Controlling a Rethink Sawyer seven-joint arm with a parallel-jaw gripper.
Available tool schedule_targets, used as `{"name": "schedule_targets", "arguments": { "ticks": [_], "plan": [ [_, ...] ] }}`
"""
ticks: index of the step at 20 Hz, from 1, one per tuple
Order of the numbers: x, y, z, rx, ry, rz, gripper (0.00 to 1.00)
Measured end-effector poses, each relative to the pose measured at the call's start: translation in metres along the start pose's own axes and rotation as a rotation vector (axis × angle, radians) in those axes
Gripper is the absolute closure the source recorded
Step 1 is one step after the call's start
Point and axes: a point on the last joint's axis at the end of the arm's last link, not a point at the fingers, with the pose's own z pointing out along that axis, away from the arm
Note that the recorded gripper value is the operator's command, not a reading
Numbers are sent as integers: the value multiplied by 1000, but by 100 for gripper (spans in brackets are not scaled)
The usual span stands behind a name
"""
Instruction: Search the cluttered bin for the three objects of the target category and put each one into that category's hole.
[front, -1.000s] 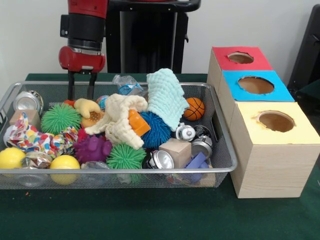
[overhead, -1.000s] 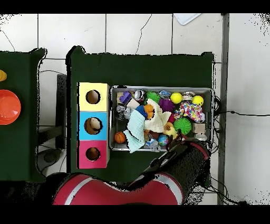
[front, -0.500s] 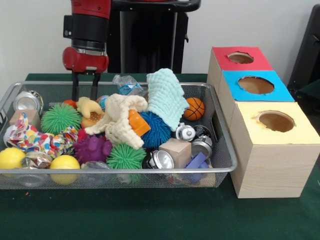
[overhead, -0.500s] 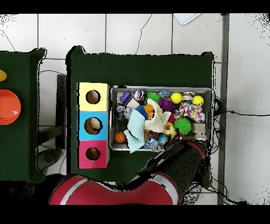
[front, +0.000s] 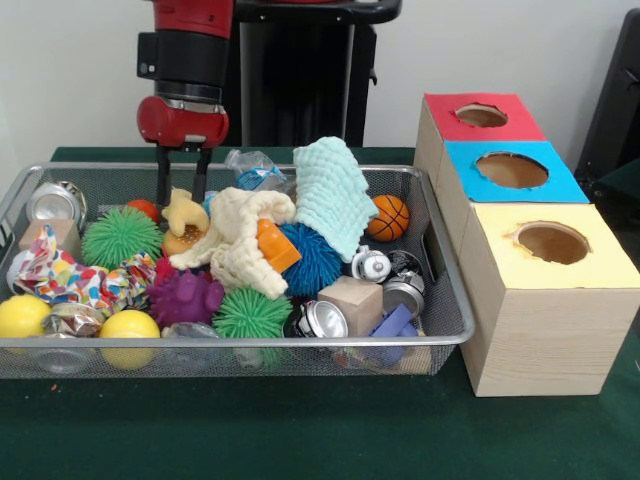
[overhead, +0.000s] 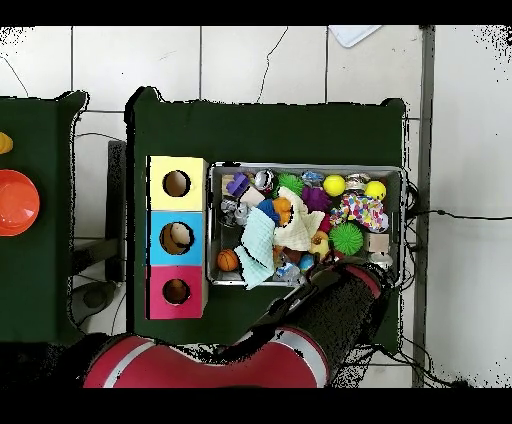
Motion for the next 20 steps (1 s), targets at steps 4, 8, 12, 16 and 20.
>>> {"name": "schedule_targets", "arguments": {
  "ticks": [4, 8, 12, 16, 20],
  "plan": [
    [-1, -1, 1, 2, -2, -2, 0],
    [-2, -5, 3, 15, -10, 21, 100],
    [-1, -8, 3, 18, -18, 26, 100],
    [-4, -17, 6, 21, -54, 28, 100],
    [-6, -21, 8, 27, -63, 25, 100]
  ]
}}
